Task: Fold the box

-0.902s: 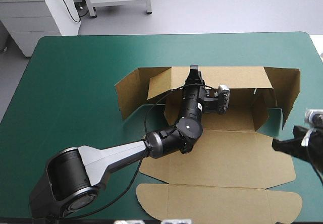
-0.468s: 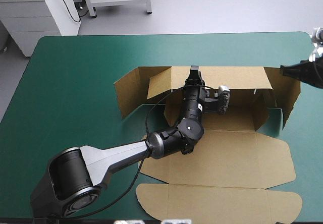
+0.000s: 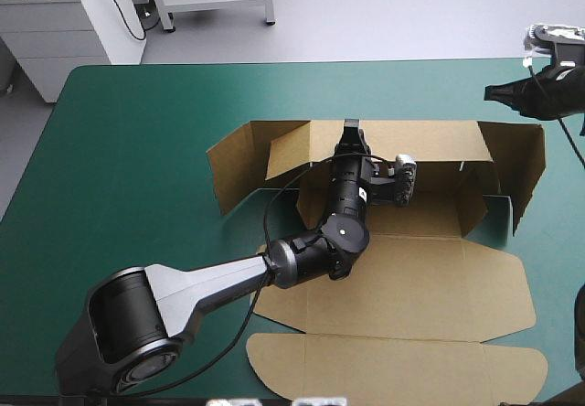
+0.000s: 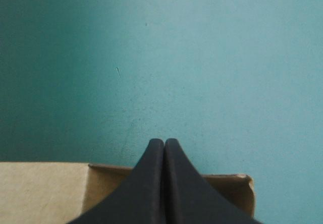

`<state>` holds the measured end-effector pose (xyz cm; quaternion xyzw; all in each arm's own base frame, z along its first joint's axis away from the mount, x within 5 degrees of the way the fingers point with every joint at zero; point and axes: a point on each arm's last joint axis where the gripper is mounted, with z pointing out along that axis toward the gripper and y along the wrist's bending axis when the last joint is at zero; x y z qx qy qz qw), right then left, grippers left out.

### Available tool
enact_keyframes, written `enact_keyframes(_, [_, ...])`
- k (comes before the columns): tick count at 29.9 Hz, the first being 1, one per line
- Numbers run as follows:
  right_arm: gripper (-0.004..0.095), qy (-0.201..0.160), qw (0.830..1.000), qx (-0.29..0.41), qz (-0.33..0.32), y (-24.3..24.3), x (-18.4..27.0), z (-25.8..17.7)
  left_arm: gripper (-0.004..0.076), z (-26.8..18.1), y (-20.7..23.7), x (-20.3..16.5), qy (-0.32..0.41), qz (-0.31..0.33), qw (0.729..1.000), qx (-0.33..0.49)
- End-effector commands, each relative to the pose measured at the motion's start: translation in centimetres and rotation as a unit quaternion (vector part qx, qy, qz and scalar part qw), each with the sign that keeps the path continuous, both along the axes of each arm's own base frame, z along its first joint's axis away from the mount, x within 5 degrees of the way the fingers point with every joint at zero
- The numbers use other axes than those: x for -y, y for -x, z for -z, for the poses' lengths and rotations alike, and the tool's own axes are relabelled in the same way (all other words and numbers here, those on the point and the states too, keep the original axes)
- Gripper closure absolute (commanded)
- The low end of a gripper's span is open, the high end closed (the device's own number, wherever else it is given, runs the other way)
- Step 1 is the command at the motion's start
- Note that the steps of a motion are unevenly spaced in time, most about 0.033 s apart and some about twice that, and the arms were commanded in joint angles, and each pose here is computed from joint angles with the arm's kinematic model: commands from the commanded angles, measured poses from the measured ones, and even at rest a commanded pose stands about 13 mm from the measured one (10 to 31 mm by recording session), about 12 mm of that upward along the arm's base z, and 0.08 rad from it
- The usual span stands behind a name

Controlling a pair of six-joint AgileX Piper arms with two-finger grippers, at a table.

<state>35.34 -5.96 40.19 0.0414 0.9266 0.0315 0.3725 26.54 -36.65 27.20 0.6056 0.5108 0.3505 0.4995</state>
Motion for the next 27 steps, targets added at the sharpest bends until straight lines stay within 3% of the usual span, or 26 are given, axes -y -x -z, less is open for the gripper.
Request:
enact_keyframes(1, [0.0928, 0.003, 0.999, 0.038, -0.006, -0.6, -0.1, -1.1, 0.0732, -1.8, 0.6, -0.3, 0.045, -0.009, 0.999, -0.016])
enact_keyframes(15, [0.0928, 0.011, 0.997, -0.059, -0.055, -0.1, -0.3, 1.1, 0.0732, -1.8, 0.6, -0.6, 0.042, -0.025, 0.999, -0.011])
enact_keyframes(21, [0.0928, -0.004, 0.996, -0.052, -0.075, 1.7, -1.1, 0.3, 0.0732, -1.9, 0.5, -0.8, 0.039, -0.04, 0.998, -0.006])
enact_keyframes(27, [0.0928, 0.004, 0.996, -0.047, -0.079, 4.3, -1.6, 1.1, 0.0732, -1.9, 0.5, -0.9, 0.038, -0.041, 0.998, -0.005])
